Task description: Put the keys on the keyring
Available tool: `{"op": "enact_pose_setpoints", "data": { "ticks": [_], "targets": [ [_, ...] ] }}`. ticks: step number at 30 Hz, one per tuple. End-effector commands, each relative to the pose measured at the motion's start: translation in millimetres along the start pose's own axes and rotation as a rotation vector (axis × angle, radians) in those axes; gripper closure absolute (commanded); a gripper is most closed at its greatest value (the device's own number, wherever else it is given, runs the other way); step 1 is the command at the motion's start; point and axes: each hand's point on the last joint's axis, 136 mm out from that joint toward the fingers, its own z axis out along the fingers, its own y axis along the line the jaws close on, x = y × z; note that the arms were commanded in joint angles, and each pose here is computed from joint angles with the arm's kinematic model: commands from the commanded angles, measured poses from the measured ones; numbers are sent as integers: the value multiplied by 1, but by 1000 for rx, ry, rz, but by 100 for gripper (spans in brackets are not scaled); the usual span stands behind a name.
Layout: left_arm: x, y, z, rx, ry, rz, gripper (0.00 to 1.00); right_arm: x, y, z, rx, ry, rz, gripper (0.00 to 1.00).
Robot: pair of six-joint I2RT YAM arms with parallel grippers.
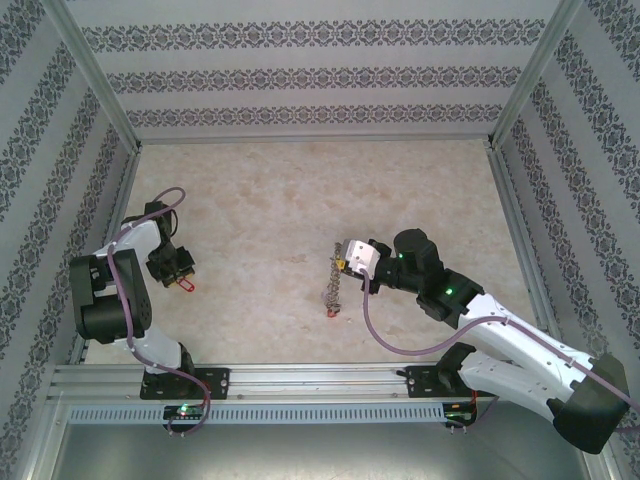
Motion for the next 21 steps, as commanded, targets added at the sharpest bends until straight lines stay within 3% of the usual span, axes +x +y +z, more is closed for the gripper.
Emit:
{"op": "enact_pose_setpoints", "data": {
  "ticks": [1,5,8,21],
  "targets": [
    [-1,6,-2,-46,4,35,68,-21,-7,-5,20,-68,-28,100],
    [-5,6,-2,-56,4,52,71,-20,-7,-3,15,-67,-27,100],
    [-4,7,0,-66,17,64,82,-19,-7,-2,15,-66,-23,100],
    [-1,5,4,-60,37,73,81,-19,-7,-3,15,-67,-19,100]
  ]
}}
